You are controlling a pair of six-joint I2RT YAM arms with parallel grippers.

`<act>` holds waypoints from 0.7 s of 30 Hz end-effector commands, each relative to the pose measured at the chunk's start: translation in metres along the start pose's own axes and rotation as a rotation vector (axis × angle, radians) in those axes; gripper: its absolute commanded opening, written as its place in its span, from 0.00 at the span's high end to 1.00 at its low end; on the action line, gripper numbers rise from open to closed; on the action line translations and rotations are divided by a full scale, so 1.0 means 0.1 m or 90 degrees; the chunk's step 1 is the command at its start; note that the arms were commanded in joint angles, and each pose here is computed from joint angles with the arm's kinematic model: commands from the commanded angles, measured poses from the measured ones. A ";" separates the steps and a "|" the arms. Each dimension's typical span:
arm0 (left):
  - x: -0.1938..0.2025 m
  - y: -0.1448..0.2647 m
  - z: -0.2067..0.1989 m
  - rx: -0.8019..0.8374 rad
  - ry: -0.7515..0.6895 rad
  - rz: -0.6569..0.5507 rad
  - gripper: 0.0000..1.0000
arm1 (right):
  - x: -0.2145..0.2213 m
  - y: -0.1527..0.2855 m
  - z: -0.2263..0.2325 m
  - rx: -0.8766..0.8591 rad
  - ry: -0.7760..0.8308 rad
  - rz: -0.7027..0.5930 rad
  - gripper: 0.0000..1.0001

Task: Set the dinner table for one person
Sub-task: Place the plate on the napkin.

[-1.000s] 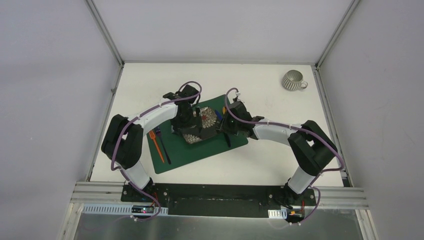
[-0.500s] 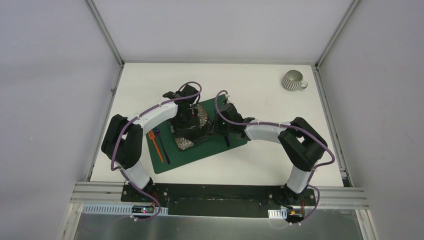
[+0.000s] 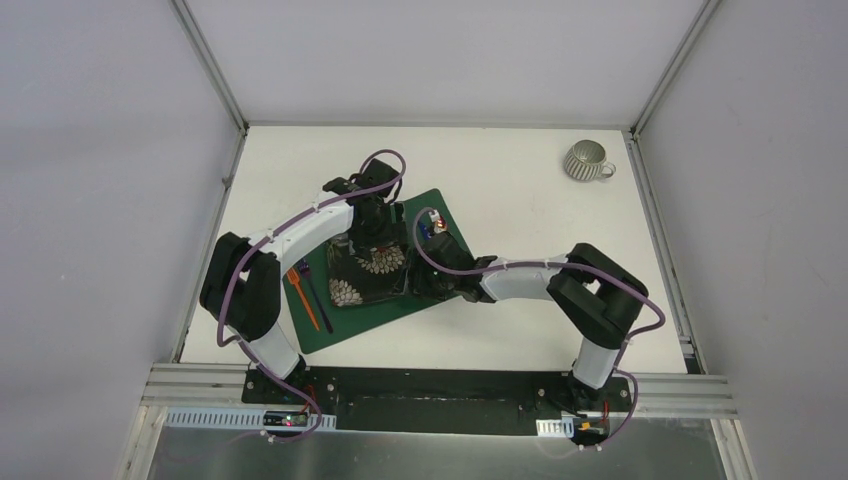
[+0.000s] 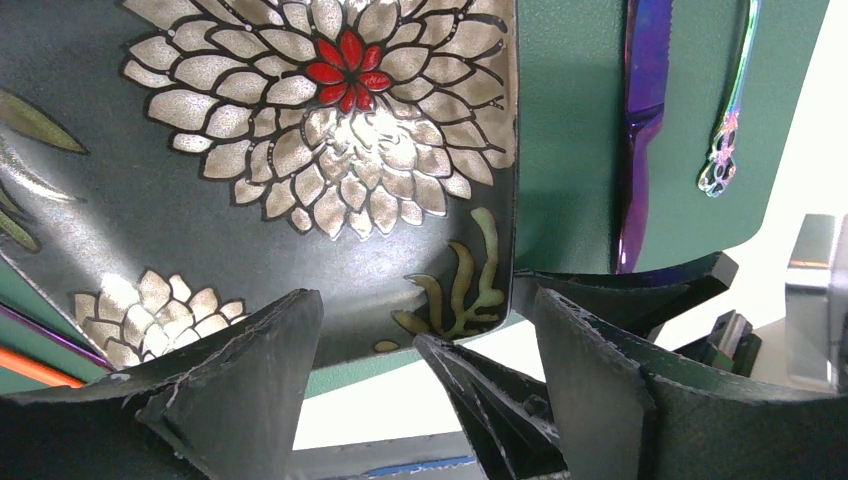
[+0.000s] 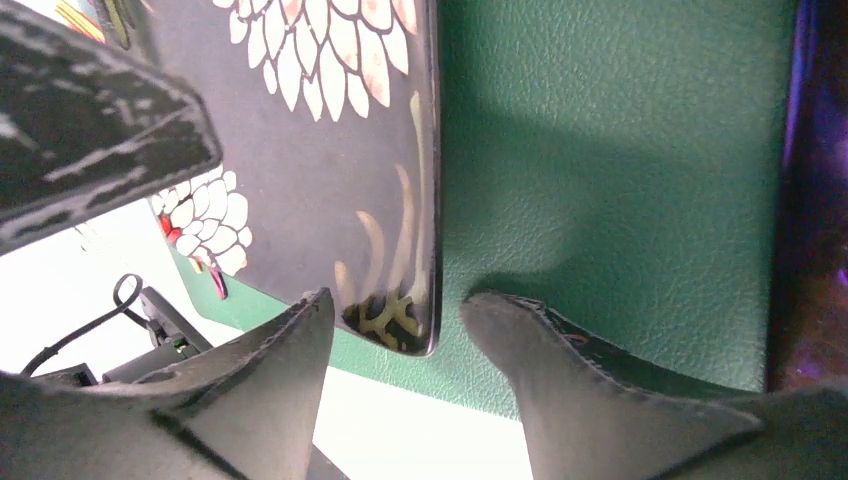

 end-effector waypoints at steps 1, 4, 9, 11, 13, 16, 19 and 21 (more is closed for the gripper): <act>-0.19 0.20 -0.11 0.024 -0.002 -0.054 0.20 | -0.02 0.14 0.06 -0.014 0.015 -0.008 0.33; -0.20 0.19 -0.13 0.031 -0.002 -0.051 0.21 | -0.07 0.13 0.05 -0.014 0.015 -0.011 0.34; -0.22 0.22 -0.12 0.029 -0.006 -0.057 0.21 | -0.23 0.24 0.16 -0.034 0.018 -0.025 0.34; -0.22 0.22 -0.13 0.030 -0.007 -0.058 0.21 | -0.35 0.34 0.24 -0.050 0.018 -0.035 0.34; -0.23 0.22 -0.14 0.033 -0.007 -0.058 0.21 | -0.48 0.46 0.31 -0.058 0.023 -0.040 0.34; -0.24 0.23 -0.15 0.037 -0.008 -0.059 0.22 | -0.69 0.70 0.38 -0.062 0.038 -0.049 0.34; -0.26 0.24 -0.15 0.037 -0.010 -0.062 0.22 | -0.85 0.97 0.36 -0.041 0.062 -0.071 0.34; -0.26 0.25 -0.15 0.037 -0.011 -0.063 0.22 | -0.90 1.12 0.25 0.009 0.087 -0.086 0.36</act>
Point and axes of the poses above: each gripper's point midway between its finger pads, its own y axis back along the fingers, its own z axis along the line the jaws close on, x = y × z, the point moved 4 cm from there along y, back along the fingers, and after that the axes turned 4 degrees about -y, right-handed, at the moved point
